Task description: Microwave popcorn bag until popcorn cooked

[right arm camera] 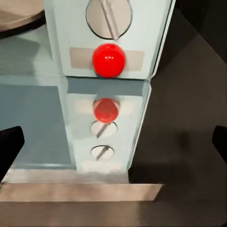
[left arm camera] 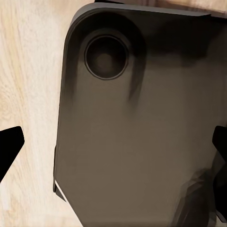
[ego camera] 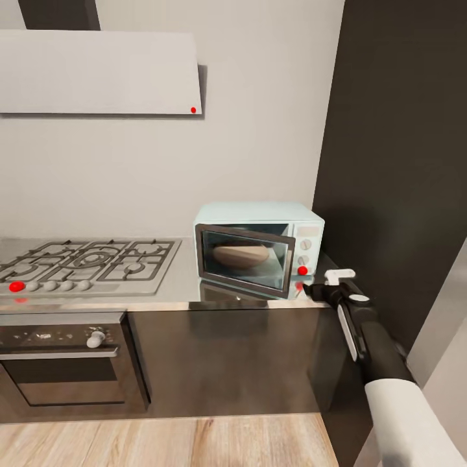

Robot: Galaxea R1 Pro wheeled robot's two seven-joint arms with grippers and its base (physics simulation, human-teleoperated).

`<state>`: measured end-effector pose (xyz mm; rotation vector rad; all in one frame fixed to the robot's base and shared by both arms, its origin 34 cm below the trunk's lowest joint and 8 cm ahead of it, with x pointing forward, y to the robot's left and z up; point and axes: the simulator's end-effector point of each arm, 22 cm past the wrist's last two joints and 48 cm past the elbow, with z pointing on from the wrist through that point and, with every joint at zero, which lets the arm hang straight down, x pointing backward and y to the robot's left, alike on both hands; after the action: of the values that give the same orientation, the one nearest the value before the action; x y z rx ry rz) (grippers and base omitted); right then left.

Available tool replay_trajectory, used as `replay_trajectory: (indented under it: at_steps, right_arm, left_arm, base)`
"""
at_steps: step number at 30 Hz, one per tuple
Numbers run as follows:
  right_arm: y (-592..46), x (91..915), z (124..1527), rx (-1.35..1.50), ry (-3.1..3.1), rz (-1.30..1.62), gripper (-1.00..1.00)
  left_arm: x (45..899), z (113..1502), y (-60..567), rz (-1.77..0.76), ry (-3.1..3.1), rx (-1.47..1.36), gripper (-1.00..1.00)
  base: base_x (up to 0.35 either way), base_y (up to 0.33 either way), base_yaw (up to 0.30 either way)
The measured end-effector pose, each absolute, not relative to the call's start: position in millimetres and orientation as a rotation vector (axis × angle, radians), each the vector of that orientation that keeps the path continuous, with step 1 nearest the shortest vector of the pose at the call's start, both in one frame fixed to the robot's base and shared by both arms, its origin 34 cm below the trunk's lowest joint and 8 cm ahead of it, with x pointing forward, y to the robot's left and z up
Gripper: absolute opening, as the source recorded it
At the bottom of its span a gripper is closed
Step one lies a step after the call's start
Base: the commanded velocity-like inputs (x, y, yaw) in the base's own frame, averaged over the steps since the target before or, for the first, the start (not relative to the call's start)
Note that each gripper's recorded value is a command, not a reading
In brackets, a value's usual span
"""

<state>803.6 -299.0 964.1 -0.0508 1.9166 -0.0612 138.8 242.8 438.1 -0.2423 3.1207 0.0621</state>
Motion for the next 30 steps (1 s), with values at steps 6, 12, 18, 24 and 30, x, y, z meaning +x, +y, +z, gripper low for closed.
replay_trajectory:
  at_steps: [6, 12, 18, 24, 30]
  right_arm:
    - [-296.3, 808.2, 967.5, -0.044, 1.895, -0.047, 1.0]
    - [-295.8, 808.5, 967.0, -0.046, 1.895, -0.046, 1.0]
    - [-289.7, 808.6, 965.9, -0.067, 1.899, -0.03, 1.0]
    - [-264.4, 806.1, 965.6, -0.154, 1.899, 0.075, 1.0]
    - [-261.6, 803.7, 964.3, -0.171, 1.9, 0.127, 1.0]
  left_arm:
    - [138.2, 438.2, 243.5, 0.062, 3.123, -0.241, 1.0]
    - [137.9, 438.1, 243.0, 0.061, 3.124, -0.246, 1.0]
    - [138.1, 438.1, 243.4, 0.062, 3.123, -0.246, 1.0]
    - [138.1, 438.1, 243.5, 0.062, 3.123, -0.246, 1.0]
    - [138.1, 438.1, 243.2, 0.062, 3.124, -0.246, 1.0]
  base:
    - [0.151, 0.0, 0.0]
    - [0.212, 0.0, 0.0]
    - [0.011, 0.0, 0.0]
    - [0.0, 0.0, 0.0]
    - [0.0, 0.0, 0.0]
